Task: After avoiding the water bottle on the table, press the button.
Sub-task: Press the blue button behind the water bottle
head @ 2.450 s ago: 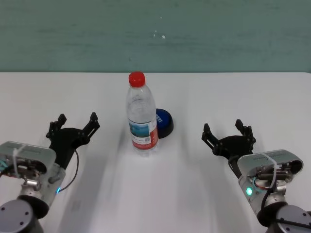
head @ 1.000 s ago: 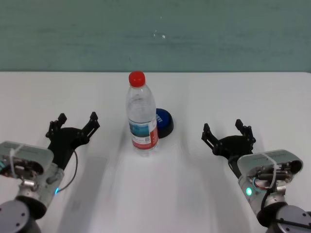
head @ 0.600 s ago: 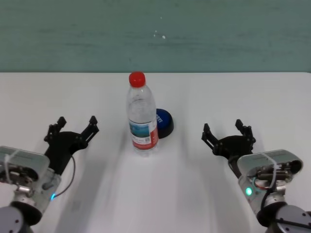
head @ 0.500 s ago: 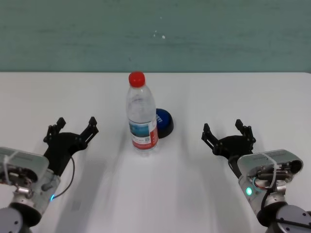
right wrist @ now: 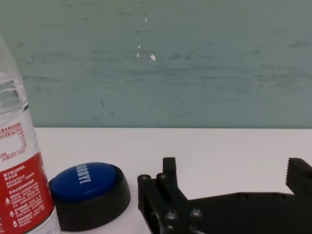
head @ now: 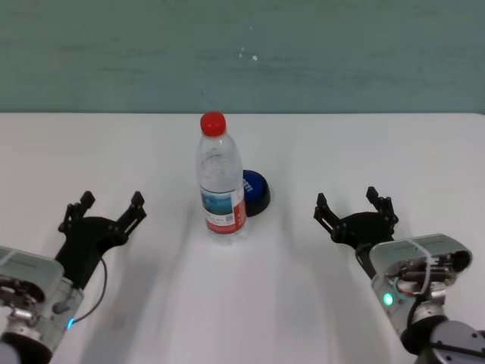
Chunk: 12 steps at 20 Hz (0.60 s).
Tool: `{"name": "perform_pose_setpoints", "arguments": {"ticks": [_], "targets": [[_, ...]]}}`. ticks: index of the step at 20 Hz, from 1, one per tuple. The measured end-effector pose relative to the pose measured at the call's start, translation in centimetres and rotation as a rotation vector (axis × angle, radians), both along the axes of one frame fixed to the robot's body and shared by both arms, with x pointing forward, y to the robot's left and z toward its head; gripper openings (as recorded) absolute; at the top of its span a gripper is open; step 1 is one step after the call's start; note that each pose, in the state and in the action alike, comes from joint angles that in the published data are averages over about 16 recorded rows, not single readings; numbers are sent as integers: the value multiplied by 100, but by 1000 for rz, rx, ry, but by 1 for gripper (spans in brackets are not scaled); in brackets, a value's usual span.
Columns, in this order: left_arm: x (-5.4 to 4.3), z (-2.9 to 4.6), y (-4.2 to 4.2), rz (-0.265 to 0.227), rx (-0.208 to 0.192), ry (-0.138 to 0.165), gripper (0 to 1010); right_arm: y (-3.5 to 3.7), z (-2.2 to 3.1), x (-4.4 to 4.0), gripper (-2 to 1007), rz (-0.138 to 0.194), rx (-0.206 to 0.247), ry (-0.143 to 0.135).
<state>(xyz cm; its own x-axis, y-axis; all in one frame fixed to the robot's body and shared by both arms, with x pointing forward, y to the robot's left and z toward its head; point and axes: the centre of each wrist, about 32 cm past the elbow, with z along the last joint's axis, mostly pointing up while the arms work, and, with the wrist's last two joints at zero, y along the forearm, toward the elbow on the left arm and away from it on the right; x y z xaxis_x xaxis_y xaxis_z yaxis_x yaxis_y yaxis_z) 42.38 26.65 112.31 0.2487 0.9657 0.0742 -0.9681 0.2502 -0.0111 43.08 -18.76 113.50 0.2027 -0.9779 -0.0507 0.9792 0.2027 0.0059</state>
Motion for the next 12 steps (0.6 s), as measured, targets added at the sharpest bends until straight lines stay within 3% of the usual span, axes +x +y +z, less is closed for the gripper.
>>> {"name": "perform_pose_setpoints", "arguments": {"ticks": [12], "targets": [[-244, 27, 110, -53, 5, -21, 1010, 0, 0, 0, 1004, 0, 0, 0]]}}
